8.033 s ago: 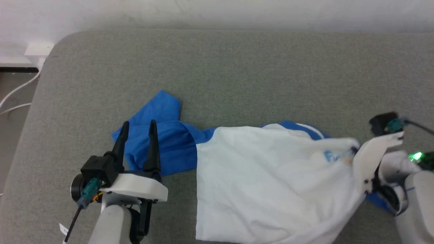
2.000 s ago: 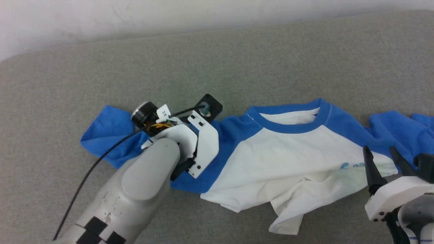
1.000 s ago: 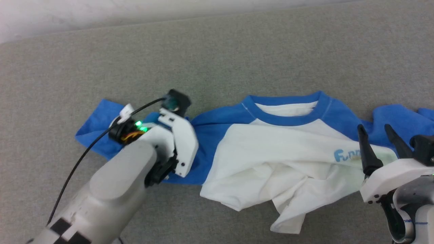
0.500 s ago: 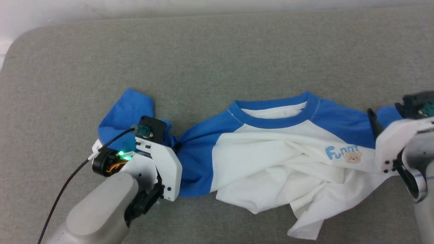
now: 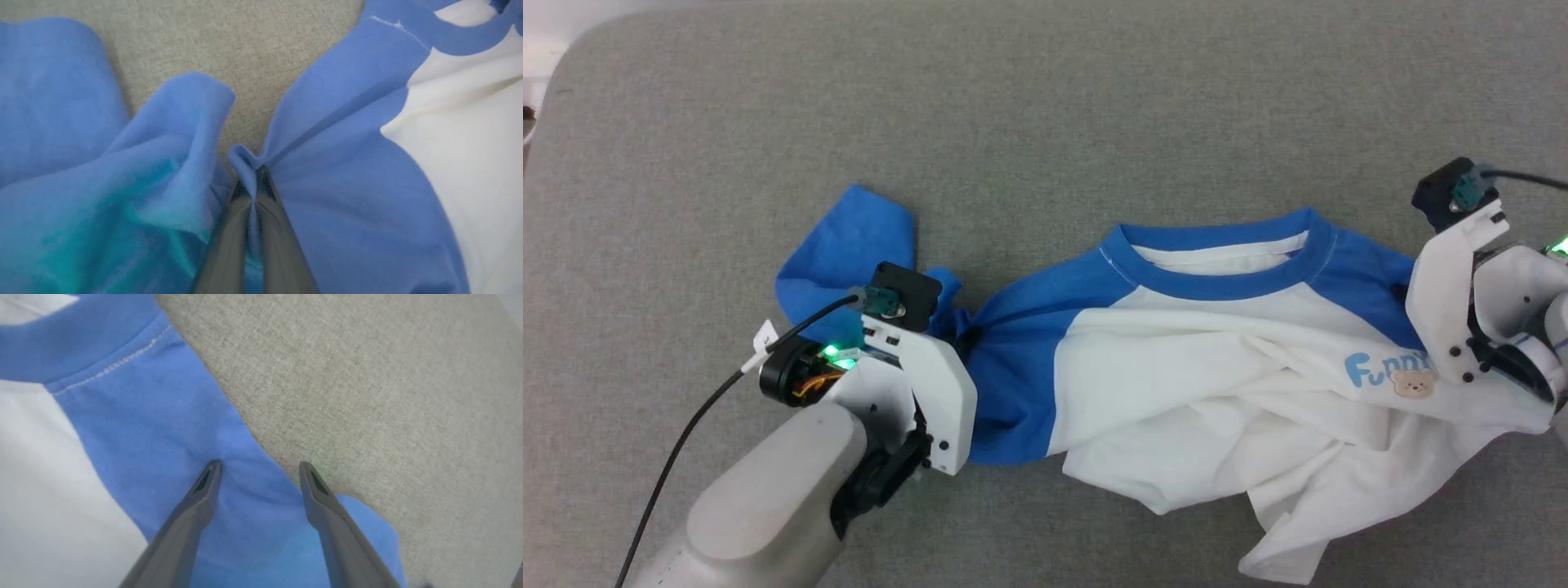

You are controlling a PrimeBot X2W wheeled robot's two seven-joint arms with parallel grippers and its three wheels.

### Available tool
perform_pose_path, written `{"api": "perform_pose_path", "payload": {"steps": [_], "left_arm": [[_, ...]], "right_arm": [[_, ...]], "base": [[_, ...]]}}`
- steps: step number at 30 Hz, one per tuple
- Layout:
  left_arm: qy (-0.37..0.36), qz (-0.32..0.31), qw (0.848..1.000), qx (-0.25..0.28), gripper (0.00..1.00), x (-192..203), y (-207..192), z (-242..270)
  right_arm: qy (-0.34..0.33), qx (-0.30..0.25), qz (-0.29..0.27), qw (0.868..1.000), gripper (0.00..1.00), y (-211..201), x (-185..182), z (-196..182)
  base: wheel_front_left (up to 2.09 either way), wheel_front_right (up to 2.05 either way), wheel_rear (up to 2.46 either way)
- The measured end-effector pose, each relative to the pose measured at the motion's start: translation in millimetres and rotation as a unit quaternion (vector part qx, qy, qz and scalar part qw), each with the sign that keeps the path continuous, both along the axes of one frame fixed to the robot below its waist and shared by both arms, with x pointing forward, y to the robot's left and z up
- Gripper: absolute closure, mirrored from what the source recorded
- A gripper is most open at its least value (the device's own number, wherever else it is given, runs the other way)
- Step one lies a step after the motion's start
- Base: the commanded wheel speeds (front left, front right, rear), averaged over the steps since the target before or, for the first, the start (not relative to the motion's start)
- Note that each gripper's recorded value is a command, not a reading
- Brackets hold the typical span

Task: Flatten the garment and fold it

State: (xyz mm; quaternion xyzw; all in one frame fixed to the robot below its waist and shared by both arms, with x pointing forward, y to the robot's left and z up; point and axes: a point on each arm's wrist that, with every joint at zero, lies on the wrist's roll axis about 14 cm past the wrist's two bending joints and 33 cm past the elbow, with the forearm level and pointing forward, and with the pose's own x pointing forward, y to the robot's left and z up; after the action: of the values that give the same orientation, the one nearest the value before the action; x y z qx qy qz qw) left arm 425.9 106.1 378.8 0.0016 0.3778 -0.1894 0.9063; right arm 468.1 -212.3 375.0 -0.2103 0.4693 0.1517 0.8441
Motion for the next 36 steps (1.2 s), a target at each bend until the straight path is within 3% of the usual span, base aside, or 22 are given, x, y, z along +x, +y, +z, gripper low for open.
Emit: {"api": "perform_pose_path", "payload": {"steps": [3, 4, 5, 6, 11, 19, 29, 36], "left_arm": [[0.002, 0.000, 1.000, -0.002, 1.00, 0, 0, -1], [0.002, -0.001, 1.000, -0.002, 1.00, 0, -1, -2], [0.002, -0.001, 1.000, -0.003, 1.00, 1, -1, -2], [0.001, -0.002, 1.000, -0.003, 1.00, 1, -1, -2], [-0.014, -0.007, 1.000, -0.008, 1.00, 8, -2, 2], [-0.135, -0.002, 0.991, -0.007, 1.00, 45, 10, 52], [-0.356, -0.003, 0.935, 0.000, 1.00, 103, 25, 182], [-0.424, -0.015, 0.905, 0.022, 1.00, 136, 30, 235]], "right_arm": [[0.036, -0.006, 0.005, 0.999, 0.04, -1, -2, -1], [0.046, -0.005, 0.004, 0.999, 0.55, -2, -3, -2], [0.052, -0.002, 0.004, 0.999, 0.66, -2, -3, -2], [0.056, 0.001, 0.006, 0.998, 1.00, -1, -3, -2], [0.043, 0.022, 0.012, 0.999, 1.00, 3, 4, -3], [-0.088, 0.043, 0.015, 0.995, 1.00, -5, 36, 38], [-0.307, 0.085, 0.041, 0.947, 1.00, 6, 78, 164], [-0.374, 0.078, 0.051, 0.923, 1.00, 7, 100, 223]], "base": [[0.00, 0.00, 0.00], [0.00, 0.00, 0.00], [0.00, 0.00, 0.00], [0.00, 0.00, 0.00], [0.00, 0.00, 0.00], [0.00, 0.00, 0.00], [0.00, 0.00, 0.00], [0.00, 0.00, 0.00]]}}
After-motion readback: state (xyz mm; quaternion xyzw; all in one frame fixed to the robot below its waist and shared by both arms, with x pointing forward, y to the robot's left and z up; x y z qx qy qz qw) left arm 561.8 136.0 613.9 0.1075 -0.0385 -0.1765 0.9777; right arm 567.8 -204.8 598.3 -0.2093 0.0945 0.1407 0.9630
